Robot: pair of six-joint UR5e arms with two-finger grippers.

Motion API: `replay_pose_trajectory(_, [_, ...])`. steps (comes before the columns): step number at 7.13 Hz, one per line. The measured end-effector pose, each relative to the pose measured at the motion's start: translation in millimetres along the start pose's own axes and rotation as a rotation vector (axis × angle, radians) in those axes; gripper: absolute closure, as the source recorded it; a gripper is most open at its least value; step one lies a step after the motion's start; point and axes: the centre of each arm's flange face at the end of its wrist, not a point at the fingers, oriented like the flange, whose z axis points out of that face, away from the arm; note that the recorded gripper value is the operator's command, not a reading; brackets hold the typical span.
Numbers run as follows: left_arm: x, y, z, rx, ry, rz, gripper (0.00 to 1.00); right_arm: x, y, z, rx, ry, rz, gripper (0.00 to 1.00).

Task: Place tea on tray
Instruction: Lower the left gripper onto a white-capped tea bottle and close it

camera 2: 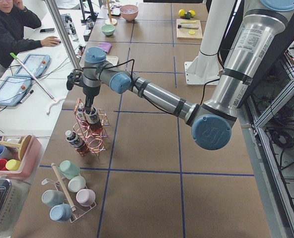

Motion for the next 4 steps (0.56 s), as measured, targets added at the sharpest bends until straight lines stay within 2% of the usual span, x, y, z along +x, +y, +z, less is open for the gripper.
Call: replay_pose_trajectory(4, [-2,-4,-39,0.032,-0.002,-0.023,1.00,0,0,0,-0.001,-0.001,0.002,0.00])
